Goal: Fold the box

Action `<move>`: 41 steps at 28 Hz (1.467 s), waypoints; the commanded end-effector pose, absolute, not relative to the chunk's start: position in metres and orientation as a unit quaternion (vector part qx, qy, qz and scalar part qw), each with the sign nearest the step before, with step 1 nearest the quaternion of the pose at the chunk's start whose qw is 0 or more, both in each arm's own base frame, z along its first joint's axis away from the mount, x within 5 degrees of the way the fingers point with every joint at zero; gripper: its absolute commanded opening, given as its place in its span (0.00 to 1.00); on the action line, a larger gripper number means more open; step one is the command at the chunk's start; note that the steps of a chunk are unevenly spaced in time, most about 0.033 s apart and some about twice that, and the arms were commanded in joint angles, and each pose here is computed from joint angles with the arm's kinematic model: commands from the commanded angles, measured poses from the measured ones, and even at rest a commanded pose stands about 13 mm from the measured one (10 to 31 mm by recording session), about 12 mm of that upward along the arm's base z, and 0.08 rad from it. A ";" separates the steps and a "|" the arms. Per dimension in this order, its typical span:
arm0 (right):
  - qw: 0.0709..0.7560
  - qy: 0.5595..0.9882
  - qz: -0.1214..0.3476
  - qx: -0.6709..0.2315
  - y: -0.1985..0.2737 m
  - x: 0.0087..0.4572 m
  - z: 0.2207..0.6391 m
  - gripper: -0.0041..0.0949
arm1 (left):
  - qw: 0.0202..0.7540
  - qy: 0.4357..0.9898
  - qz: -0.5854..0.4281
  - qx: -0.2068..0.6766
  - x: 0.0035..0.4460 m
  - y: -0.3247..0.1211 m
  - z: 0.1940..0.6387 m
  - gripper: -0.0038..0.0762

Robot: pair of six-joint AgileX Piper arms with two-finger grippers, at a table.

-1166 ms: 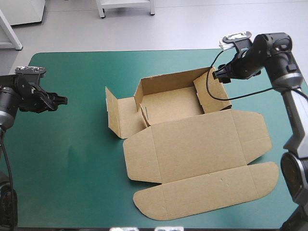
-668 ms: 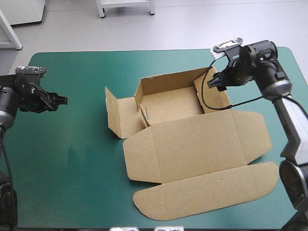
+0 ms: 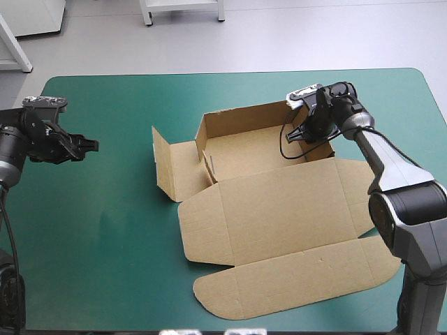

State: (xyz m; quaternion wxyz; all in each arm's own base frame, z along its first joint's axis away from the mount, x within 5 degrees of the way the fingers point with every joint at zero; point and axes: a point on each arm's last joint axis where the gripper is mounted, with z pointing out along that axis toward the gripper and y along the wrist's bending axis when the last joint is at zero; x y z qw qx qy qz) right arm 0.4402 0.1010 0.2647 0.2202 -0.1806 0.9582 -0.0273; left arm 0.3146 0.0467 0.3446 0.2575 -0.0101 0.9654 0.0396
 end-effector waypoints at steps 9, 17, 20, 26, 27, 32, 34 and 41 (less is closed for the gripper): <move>0.320 0.935 -0.008 -0.155 0.087 0.428 0.330 0.02 | 0.312 0.950 0.031 0.007 0.310 0.042 0.367 0.60; 0.429 0.886 0.141 -0.102 0.037 0.394 0.411 0.02 | 0.326 0.945 0.000 0.007 0.314 0.037 0.345 0.60; 0.459 0.868 0.163 -0.100 0.021 0.378 0.434 0.02 | 0.324 0.946 -0.026 0.004 0.314 0.033 0.332 0.60; 0.482 0.853 0.167 -0.112 0.008 0.347 0.463 0.02 | 0.326 0.938 -0.118 0.016 0.318 0.017 0.316 0.60; 0.485 0.851 0.167 -0.114 0.009 0.342 0.467 0.02 | 0.333 0.931 -0.147 0.019 0.319 0.012 0.315 0.60; 0.481 0.845 0.200 -0.117 0.014 0.335 0.472 0.02 | 0.362 0.887 -0.286 0.036 0.326 -0.009 0.322 0.60; 0.482 0.841 0.212 -0.125 0.017 0.335 0.473 0.02 | 0.370 0.861 -0.347 0.046 0.327 -0.018 0.328 0.60; 0.483 0.842 0.207 -0.124 0.016 0.336 0.472 0.02 | 0.389 0.786 -0.477 0.060 0.326 -0.039 0.347 0.60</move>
